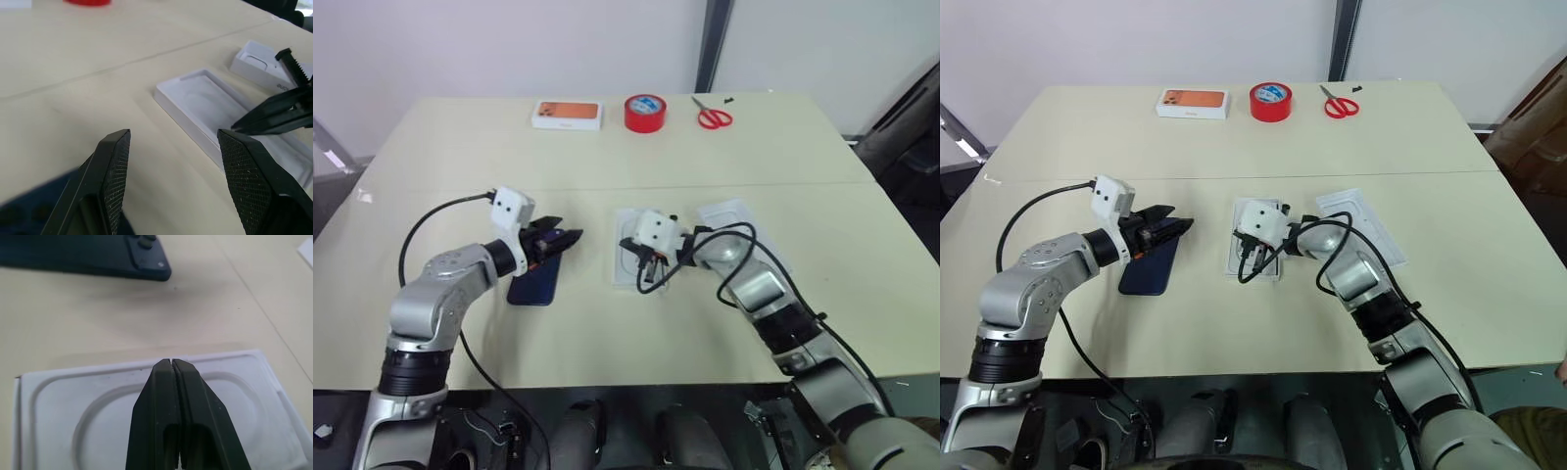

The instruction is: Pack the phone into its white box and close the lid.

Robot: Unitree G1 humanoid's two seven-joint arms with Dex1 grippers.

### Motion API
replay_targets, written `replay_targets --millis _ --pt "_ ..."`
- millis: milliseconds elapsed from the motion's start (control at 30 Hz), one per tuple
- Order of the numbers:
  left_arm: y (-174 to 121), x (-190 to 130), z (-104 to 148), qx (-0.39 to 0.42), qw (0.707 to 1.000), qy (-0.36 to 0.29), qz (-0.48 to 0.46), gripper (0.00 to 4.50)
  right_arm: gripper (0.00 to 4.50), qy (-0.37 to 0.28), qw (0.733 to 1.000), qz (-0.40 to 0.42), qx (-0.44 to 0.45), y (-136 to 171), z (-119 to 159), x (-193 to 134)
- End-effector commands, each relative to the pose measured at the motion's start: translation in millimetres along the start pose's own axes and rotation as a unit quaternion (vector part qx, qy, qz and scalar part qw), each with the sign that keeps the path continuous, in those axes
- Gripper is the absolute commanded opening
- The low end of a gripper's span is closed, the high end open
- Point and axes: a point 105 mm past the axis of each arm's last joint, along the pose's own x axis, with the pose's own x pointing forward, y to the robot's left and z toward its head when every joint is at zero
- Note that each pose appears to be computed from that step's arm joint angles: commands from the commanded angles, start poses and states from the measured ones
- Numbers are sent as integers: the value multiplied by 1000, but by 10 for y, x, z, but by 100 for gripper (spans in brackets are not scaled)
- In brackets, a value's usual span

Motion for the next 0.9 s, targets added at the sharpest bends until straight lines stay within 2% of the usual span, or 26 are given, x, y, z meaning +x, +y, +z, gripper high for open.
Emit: replay_targets --millis 33,233,400,567,900 --pt "23 -53 55 20 1000 -15 7 300 7 33 999 13 -37 -1 -84 -12" --pt "30 -65 21 21 1000 -16 14 300 7 84 994 42 -64 50 -280 -120" --pt "29 -44 24 16 1000 -17 15 300 7 77 995 38 -59 27 -236 -113" --pt "38 -20 21 21 1000 -13 17 300 7 101 992 39 -70 13 -307 -163" --pt "39 0 8 17 1000 -9 16 300 7 70 994 56 -60 126 -214 -136"
